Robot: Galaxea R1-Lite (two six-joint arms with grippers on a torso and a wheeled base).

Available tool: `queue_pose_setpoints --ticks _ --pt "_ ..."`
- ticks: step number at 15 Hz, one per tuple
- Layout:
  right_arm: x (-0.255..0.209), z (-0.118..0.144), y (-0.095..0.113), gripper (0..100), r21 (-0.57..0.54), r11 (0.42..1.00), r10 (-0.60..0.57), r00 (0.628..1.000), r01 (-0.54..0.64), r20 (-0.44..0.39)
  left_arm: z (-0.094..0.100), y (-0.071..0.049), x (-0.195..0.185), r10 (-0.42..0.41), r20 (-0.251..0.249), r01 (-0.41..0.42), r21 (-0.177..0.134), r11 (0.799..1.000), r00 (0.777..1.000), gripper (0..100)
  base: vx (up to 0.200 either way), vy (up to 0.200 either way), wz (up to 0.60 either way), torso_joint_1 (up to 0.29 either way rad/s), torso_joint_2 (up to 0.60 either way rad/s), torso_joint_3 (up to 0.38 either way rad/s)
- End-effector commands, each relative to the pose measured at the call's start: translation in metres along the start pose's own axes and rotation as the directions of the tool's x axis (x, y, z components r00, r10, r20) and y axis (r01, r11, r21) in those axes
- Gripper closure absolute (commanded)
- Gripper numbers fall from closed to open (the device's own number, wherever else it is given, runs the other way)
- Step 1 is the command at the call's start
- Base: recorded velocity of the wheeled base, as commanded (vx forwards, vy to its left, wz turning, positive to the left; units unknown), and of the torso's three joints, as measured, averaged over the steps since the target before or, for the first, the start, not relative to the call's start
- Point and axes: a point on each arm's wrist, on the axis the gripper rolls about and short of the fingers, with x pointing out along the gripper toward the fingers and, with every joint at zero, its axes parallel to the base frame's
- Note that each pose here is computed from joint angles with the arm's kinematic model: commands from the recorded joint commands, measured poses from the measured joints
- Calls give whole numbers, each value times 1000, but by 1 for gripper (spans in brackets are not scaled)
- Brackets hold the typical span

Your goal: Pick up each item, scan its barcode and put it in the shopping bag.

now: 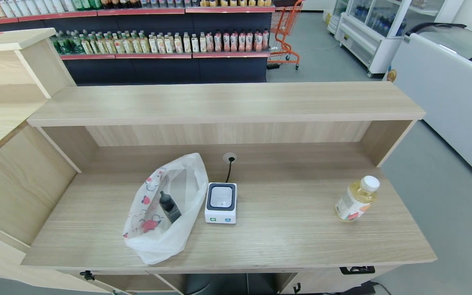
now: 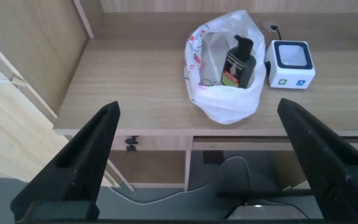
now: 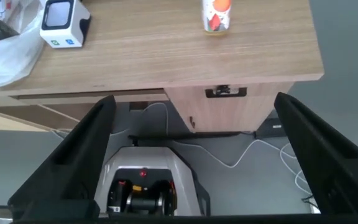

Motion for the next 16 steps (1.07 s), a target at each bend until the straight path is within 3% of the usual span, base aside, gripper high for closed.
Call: queue_pose_setpoints --ticks 1,3,4,6,7,11,14,15,16 --pt "1 7 1 0 2 1000 0 1000 0 -10 0 0 0 0 -1 0 0 1000 1000 0 0 -200 0 7 7 2" --pt "3 30 3 0 22 1000 -3 1000 4 -25 0 0 0 0 1 0 2 1000 1000 0 0 -200 0 0 2 2" --pt "18 79 6 0 85 996 -12 997 18 -73 0 0 0 0 -1 0 -3 1000 1000 0 0 0 0 0 0 0" --pt "54 121 5 0 113 984 -118 981 136 -157 0 0 0 0 1 0 -1 1000 1000 0 0 0 0 0 0 0" --pt "95 146 -3 0 108 962 -220 948 250 -232 0 0 0 0 -1 0 -1 1000 1000 0 0 0 0 0 0 0" --pt "187 134 -21 0 31 926 -330 845 377 -422 0 0 0 0 -1 0 -1 1000 1000 0 0 0 0 0 0 0" --pt "222 124 -25 0 11 925 -335 829 380 -448 0 0 0 0 -1 0 -1 1000 1000 0 0 0 0 0 0 0" --pt "234 106 -23 0 -19 932 -323 804 363 -500 0 0 0 0 1 0 -1 1000 1000 0 0 0 0 0 0 0" --pt "242 96 -19 0 -28 941 -304 803 338 -512 0 0 0 0 -1 0 -1 1000 1000 0 0 0 0 0 0 0"
